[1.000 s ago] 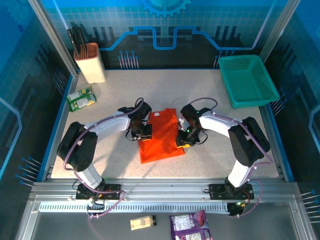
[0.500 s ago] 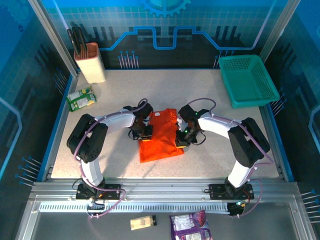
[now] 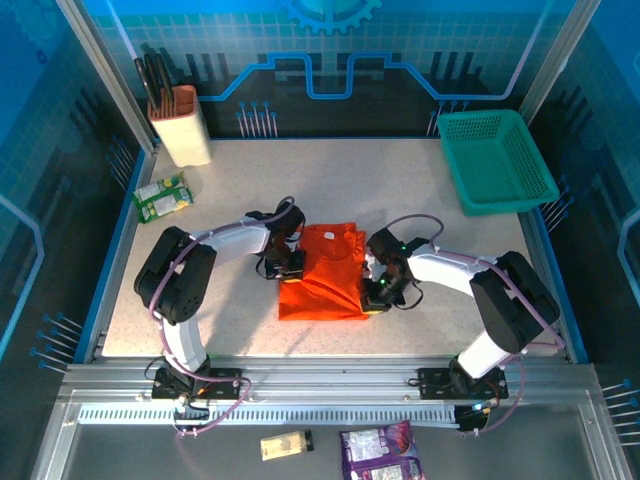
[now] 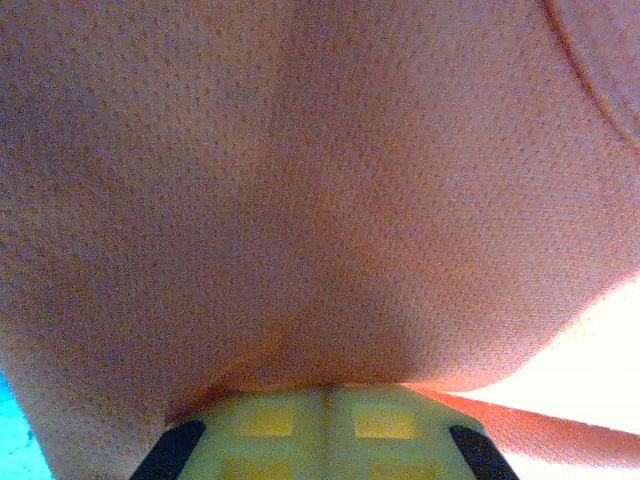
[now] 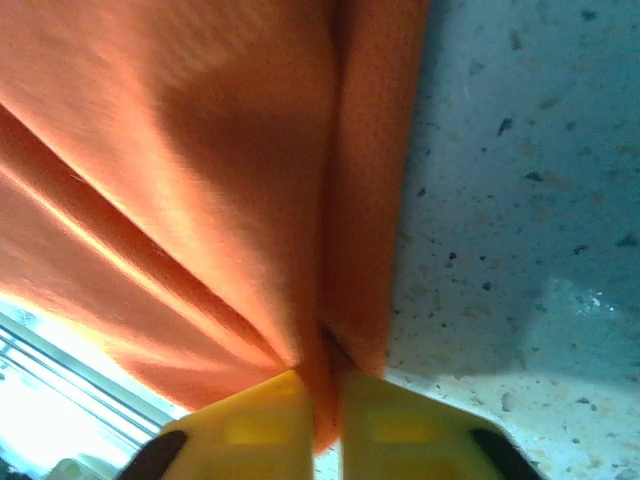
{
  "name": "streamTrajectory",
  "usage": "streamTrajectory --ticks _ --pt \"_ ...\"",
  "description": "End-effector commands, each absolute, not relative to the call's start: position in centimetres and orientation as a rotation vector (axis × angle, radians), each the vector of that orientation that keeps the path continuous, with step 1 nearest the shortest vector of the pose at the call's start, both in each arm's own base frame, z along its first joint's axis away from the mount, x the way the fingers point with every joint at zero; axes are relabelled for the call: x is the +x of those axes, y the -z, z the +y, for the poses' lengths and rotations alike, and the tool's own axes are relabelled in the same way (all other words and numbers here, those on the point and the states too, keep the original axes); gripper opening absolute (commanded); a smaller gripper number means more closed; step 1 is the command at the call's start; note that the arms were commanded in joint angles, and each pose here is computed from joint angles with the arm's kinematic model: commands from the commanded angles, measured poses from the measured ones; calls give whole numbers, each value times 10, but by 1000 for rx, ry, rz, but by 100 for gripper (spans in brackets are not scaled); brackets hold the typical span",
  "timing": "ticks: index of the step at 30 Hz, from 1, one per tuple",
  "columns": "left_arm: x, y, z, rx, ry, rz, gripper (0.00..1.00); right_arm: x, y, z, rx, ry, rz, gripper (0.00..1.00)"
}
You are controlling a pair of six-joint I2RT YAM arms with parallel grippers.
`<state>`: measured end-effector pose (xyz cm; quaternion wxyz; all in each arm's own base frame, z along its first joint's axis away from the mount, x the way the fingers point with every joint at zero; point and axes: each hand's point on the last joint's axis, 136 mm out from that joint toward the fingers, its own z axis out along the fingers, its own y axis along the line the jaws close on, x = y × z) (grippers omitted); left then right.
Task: Fold the inside-out t-shirt
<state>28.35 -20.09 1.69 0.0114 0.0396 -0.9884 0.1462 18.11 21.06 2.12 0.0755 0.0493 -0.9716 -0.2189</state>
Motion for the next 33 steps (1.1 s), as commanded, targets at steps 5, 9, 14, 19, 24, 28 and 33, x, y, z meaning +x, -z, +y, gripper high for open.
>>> streamTrajectory --ticks 5,9,14,19,24,28,33 --pt "297 -58 -196 122 -522 -3175 9 176 -45 193 123 543 -2957 28" --pt "293 -96 -209 58 -632 -3206 10 200 -66 187 98 554 -3047 30" --pt "260 -106 -241 -52 -687 -3144 10 246 -70 180 39 575 -3121 31" --pt "222 -90 -278 -118 -723 -3060 9 305 -70 168 31 493 -3217 35" --pt "190 -67 -301 -183 -676 -2999 7 352 -65 180 31 652 -3209 40" --pt "177 -47 -305 -206 -631 -2966 7 373 -53 181 58 648 -3199 43" --pt "171 -20 -297 -223 -527 -2945 5 388 -45 196 104 750 -3166 42"
